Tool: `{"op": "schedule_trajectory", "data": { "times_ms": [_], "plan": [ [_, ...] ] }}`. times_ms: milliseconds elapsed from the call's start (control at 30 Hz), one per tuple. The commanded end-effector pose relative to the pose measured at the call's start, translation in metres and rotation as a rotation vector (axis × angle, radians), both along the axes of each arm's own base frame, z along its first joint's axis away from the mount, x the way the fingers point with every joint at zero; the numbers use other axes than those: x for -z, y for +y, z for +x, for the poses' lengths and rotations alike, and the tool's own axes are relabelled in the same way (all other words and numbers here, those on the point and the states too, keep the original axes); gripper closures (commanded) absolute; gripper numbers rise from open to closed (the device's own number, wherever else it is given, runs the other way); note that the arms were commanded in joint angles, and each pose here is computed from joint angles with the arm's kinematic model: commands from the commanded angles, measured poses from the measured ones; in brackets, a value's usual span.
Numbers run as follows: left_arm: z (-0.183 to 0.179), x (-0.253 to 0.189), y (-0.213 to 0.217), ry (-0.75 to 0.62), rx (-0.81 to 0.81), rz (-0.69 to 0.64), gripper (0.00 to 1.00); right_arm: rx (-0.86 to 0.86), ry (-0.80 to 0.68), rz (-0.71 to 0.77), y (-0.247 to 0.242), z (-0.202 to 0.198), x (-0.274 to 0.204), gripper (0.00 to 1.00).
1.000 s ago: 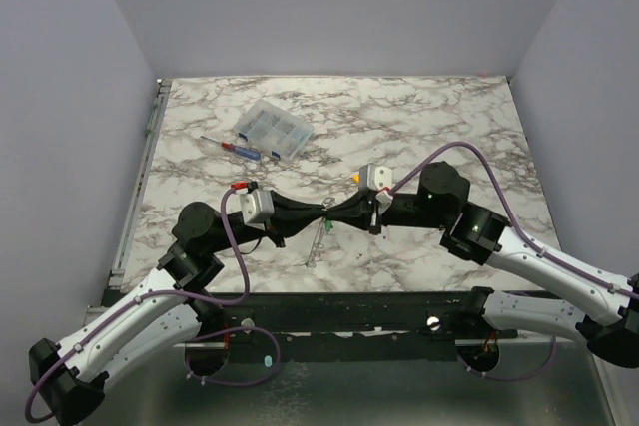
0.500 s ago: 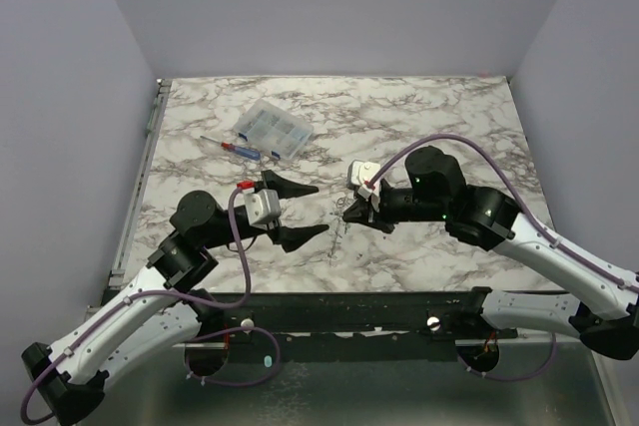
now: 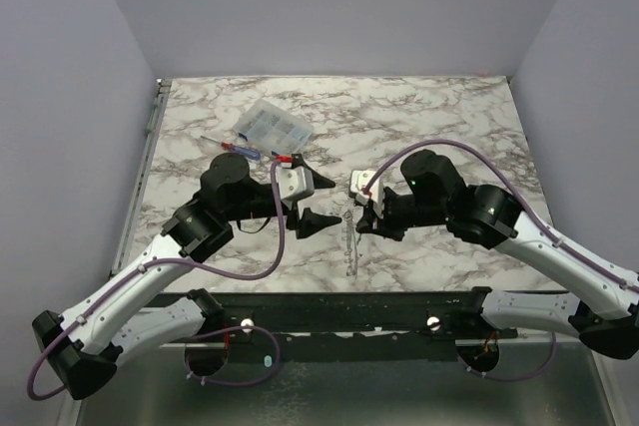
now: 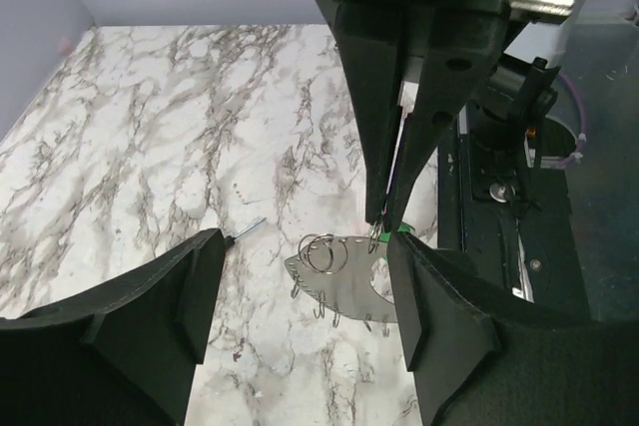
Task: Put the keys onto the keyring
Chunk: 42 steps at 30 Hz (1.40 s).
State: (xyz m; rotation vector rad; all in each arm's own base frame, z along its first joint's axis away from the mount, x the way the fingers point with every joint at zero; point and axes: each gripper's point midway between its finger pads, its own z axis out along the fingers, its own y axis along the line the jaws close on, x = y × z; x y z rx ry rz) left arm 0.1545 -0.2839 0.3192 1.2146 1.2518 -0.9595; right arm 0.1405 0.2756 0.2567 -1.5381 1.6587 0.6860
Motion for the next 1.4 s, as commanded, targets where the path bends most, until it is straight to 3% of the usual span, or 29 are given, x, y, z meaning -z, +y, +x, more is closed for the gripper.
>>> {"op": "schedule_trajectory", "data": {
  "times_ms": [0, 367, 600, 933, 1367],
  "plan": [
    [-0.006, 0.011, -0.012, 0.028, 0.104, 0.058, 0.30, -0.034, -0.024, 0.064, -0.002, -0.010, -0.016, 0.99],
    [-0.014, 0.031, -0.026, 0.088, 0.176, 0.029, 0.35, -0.079, -0.022, 0.121, 0.005, -0.017, -0.024, 0.99],
    [-0.024, 0.030, -0.030, 0.122, 0.230, -0.018, 0.49, -0.092, 0.000, 0.110, 0.010, -0.017, -0.020, 0.99],
    [-0.032, 0.032, -0.025, 0.127, 0.238, -0.041, 0.51, -0.053, -0.018, 0.093, 0.012, -0.007, -0.017, 0.99],
    [-0.035, 0.048, -0.032, 0.162, 0.242, -0.021, 0.60, -0.061, -0.018, 0.092, 0.016, -0.005, -0.015, 0.99]
  ]
}}
